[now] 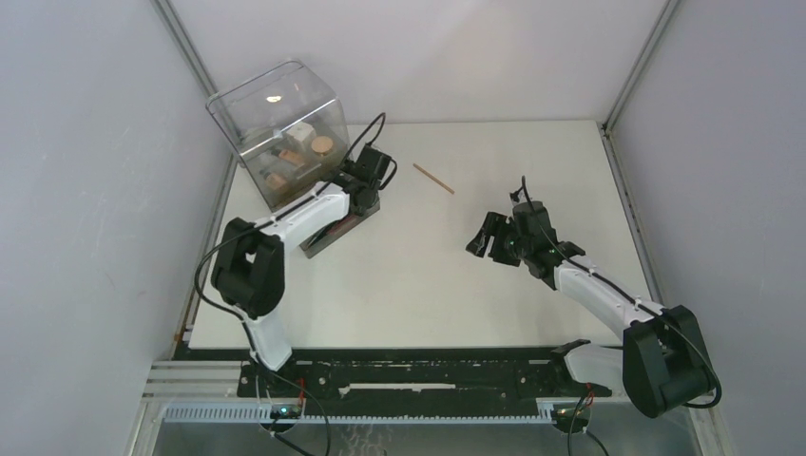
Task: Organize the makeup
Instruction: Place the makeup in the drawer, then pick up the makeup brush from the center of the board.
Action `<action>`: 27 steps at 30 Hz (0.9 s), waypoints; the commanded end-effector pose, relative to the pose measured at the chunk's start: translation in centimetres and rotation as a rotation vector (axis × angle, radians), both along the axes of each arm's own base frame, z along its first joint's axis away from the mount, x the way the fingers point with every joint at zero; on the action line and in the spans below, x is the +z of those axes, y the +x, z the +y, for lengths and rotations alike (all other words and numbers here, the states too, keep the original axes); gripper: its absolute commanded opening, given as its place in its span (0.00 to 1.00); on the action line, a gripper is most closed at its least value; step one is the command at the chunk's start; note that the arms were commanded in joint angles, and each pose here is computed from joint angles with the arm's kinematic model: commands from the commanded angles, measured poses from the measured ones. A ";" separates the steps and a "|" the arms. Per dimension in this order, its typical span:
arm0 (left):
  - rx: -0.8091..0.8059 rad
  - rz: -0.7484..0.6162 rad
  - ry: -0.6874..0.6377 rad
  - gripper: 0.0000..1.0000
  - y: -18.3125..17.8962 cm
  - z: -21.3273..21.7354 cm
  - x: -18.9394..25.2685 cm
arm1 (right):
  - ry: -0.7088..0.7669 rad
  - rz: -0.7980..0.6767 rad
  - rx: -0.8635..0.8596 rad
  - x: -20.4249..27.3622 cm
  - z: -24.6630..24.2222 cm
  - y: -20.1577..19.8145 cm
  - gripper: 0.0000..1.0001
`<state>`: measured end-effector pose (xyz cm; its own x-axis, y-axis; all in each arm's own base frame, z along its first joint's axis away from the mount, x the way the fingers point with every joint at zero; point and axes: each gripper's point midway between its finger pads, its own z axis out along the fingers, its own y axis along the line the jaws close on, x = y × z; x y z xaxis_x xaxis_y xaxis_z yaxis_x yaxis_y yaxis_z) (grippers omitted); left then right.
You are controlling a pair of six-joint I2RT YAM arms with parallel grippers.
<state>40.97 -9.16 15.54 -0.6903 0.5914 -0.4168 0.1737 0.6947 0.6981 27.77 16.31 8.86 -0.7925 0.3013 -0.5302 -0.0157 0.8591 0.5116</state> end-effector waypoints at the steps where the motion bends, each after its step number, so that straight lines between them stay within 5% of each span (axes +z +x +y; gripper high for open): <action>1: 0.018 -0.112 0.122 0.01 2.5 0.4 1.9 | 0.021 -0.017 -0.001 0.6 0.3 0.4 0.74; 5: 0.080 -0.150 0.150 0.48 3.5 0.5 2.7 | 0.007 -0.020 -0.012 0.5 -0.2 0.0 0.74; 8: 0.090 -0.159 0.090 0.63 3.6 0.0 3.1 | -0.006 -0.022 -0.024 0.3 -0.6 -0.2 0.74; 19: 0.032 -0.192 -0.418 0.61 0.8 -4.3 7.5 | -0.103 -0.041 -0.003 1.2 -0.9 1.8 0.74; 27: 0.001 -0.167 -0.629 0.61 -2.8 -5.4 9.1 | -0.273 0.000 0.063 1.4 0.5 7.0 0.76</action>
<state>40.34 -13.32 23.50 -0.5895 0.3043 -0.7482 0.0670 0.9415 0.3302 32.12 16.44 9.62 -0.8093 0.1933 -0.5546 -0.0219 0.9337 0.3574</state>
